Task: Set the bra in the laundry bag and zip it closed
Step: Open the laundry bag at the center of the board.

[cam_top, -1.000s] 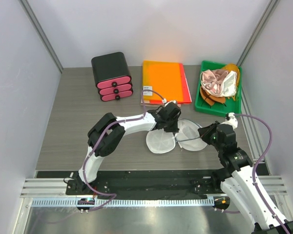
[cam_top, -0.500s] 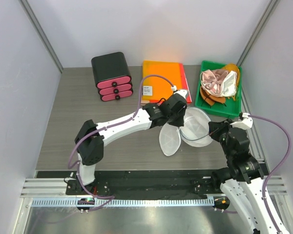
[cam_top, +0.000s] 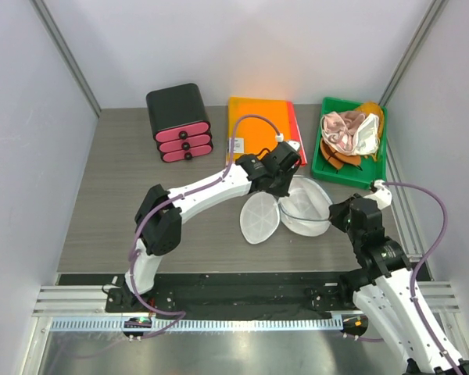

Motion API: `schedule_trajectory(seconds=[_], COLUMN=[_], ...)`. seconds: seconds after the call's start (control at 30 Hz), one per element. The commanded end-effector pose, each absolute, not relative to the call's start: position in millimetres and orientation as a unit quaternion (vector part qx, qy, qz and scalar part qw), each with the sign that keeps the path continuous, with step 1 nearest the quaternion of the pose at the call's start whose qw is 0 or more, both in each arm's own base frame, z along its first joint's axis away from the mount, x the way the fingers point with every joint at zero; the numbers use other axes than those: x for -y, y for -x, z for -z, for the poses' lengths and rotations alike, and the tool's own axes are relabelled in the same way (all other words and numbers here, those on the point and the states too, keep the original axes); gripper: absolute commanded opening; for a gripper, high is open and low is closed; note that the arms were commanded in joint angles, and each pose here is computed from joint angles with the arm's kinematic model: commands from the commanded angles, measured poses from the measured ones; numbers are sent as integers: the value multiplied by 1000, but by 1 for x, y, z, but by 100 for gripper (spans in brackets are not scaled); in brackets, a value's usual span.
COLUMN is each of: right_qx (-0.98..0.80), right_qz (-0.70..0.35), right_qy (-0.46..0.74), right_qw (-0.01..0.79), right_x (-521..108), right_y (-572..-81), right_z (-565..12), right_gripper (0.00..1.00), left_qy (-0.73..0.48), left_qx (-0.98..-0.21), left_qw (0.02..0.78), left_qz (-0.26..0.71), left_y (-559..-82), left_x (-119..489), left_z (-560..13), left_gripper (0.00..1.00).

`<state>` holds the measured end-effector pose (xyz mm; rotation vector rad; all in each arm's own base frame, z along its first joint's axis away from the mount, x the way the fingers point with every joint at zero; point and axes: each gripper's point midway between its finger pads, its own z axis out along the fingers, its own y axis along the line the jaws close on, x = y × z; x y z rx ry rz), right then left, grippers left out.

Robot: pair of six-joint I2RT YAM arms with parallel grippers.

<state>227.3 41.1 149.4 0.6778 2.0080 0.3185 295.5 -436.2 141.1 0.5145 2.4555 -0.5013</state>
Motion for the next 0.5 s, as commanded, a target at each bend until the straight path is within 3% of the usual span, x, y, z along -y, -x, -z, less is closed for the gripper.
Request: schedule_trajectory(seconds=[0.0, 0.17, 0.3, 0.4, 0.43, 0.47], right_qx=[-815, -829, -835, -840, -840, -844], right_qz=[-127, -126, -128, -111, -106, -95], right_qy=[-287, -283, -275, -273, -272, -268], right_qw=[486, 466, 459, 456, 457, 455], right_x=[-38, -44, -47, -44, -44, -42], right_y=[-231, -234, -237, -241, -244, -245], right_z=[-155, -147, -150, -157, -165, -166], right_gripper=[2, 15, 31, 51, 55, 61], left_qy=[-220, -233, -235, -233, -232, -228], left_qx=[-909, -909, -907, -904, -903, -899], left_qw=[300, 285, 291, 303, 306, 318], left_qz=[190, 196, 194, 191, 190, 196], left_y=[-297, -294, -296, -297, -297, -297], left_x=[440, 446, 445, 440, 437, 434], left_z=[-155, -143, -142, -147, -143, -155], left_gripper=[0, 0, 1, 27, 40, 45])
